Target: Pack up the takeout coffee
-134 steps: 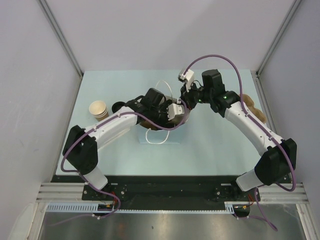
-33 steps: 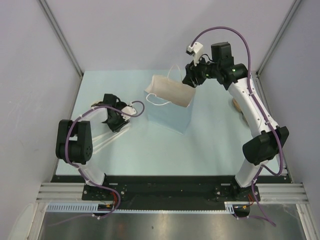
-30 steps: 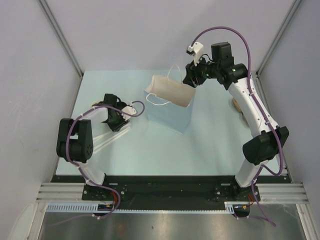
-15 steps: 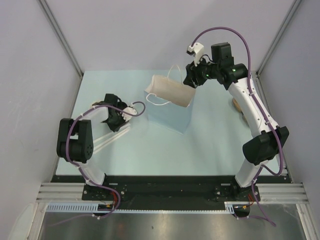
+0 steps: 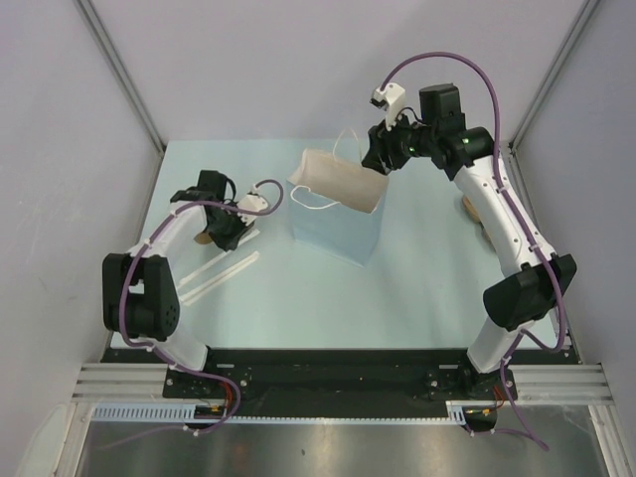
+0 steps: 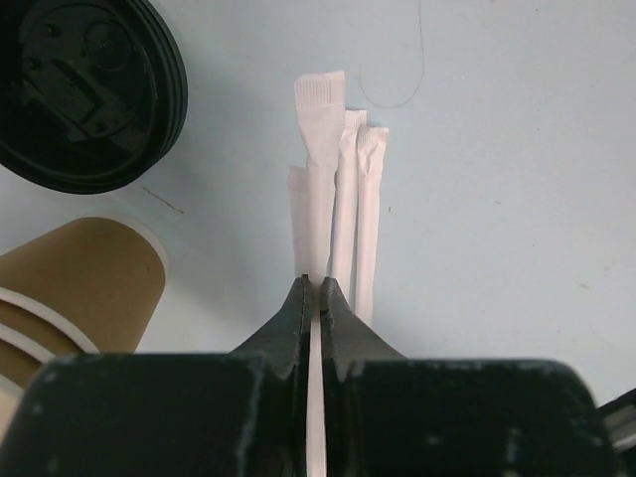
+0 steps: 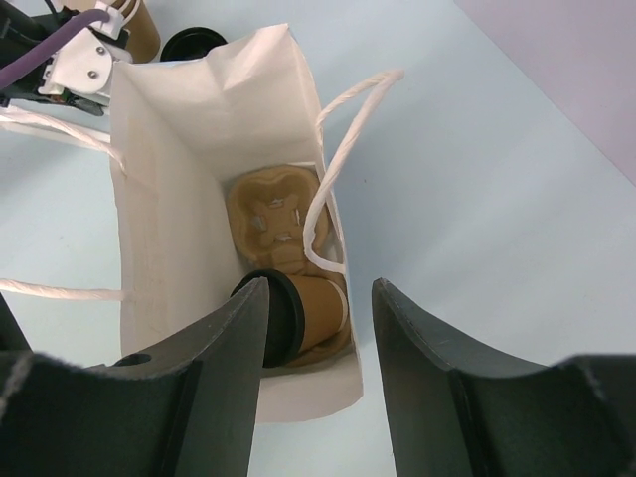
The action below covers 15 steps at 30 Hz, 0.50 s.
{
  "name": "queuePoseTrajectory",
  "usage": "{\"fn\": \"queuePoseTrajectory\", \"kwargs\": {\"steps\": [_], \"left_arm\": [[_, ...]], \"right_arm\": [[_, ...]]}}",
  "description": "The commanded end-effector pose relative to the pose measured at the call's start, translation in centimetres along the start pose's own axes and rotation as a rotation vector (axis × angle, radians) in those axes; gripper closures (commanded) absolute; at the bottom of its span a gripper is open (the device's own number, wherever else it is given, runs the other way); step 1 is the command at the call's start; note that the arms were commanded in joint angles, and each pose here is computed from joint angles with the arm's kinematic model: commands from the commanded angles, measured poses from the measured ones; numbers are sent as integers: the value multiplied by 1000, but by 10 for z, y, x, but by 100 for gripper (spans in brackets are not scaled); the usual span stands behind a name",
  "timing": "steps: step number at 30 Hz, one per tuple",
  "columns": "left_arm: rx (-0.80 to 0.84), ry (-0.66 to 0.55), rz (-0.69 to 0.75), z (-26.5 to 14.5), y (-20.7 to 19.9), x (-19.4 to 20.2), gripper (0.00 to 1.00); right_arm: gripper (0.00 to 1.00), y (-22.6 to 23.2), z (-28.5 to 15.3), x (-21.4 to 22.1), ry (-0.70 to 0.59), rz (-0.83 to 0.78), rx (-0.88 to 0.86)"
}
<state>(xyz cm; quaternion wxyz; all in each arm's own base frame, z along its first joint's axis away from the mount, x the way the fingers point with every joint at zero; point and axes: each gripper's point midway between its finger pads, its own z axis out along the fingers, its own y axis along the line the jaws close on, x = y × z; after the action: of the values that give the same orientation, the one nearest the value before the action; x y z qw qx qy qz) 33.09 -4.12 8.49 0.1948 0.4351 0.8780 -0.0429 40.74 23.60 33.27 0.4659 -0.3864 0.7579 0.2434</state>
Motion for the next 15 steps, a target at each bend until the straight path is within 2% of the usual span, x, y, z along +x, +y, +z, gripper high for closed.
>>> {"fn": "queuePoseTrajectory", "kwargs": {"steps": [1,2,4,5,7,11,15], "left_arm": [[14,-15,-95,11,0,-8,94],[-7,-4,-105,14,4,-6,82],[-40,-6,-133,18,12,-6,70],[-48,-11,-144,18,14,-7,60],[-55,-17,-147,16,15,-8,52],[-44,-5,-138,18,12,-4,51],[-44,-3,-143,23,14,-4,55]], "right_arm": [[49,12,-18,-29,-85,-38,1],[49,13,-18,-30,-84,-40,0],[49,12,-21,-28,-77,-41,9],[49,13,-22,-28,-77,-43,9],[49,13,-24,-26,-69,-42,13],[49,15,-25,-22,-63,-33,15],[49,17,-25,-21,-64,-28,17]]}}
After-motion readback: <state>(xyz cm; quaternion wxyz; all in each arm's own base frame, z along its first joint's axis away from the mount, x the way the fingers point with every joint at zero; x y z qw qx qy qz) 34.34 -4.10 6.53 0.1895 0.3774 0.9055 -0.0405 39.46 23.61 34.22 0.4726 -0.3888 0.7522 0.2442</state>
